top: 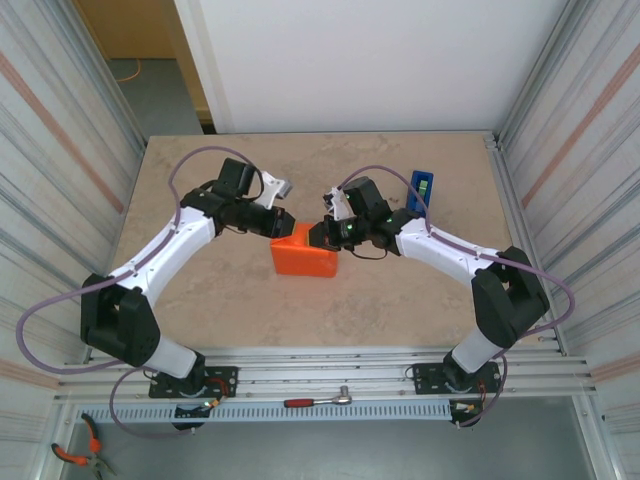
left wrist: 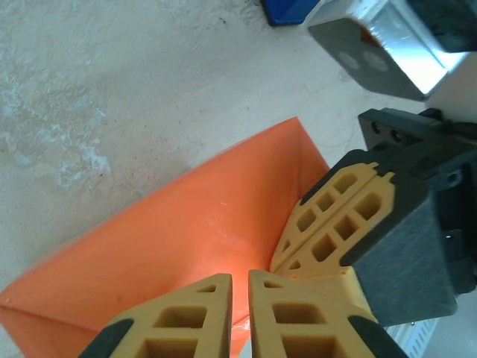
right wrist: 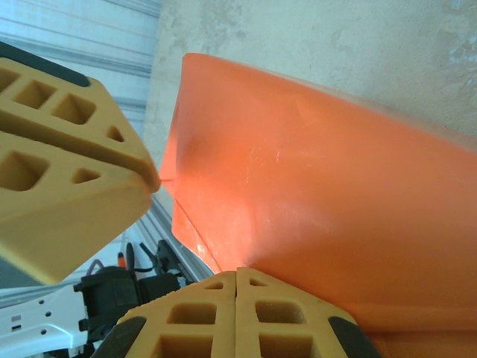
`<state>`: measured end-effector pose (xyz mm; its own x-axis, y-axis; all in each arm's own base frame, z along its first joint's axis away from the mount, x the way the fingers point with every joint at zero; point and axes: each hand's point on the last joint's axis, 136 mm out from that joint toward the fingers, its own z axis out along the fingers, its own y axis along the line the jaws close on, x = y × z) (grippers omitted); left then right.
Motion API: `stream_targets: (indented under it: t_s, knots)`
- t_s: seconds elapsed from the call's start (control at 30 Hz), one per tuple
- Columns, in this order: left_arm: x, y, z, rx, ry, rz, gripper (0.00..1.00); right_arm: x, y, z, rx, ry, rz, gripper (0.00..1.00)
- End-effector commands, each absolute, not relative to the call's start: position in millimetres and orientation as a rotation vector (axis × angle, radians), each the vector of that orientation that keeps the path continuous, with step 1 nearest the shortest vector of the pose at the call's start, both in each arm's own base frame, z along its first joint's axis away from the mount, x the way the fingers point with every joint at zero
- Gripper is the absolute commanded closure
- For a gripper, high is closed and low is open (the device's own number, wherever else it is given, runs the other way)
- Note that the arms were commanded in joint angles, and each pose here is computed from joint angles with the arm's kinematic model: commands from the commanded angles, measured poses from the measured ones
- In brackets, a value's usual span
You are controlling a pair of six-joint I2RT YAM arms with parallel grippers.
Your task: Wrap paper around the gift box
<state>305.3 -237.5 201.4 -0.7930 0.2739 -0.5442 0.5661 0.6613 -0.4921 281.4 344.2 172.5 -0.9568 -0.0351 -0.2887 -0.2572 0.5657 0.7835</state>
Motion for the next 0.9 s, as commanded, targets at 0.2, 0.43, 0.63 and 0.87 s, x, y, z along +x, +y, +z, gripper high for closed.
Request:
stream_targets:
  t_s: [0.2,0.43,0.63,0.87]
  knots:
    - [296,-242,198,0.680,2.462,-0.949,0.84,273,327,140,-0.191,2.671,1.242,1.00]
    - [286,-232,176,0.684,2.527,-0.892,0.84,274,327,144,-0.192,2.662,1.247,1.00]
    - [278,-229,163,0.698,2.553,-0.860,0.85,288,327,169,-0.172,2.605,1.311,1.00]
    - [277,-227,160,0.709,2.557,-0.833,0.85,334,277,260,-0.068,2.378,1.399,0.94]
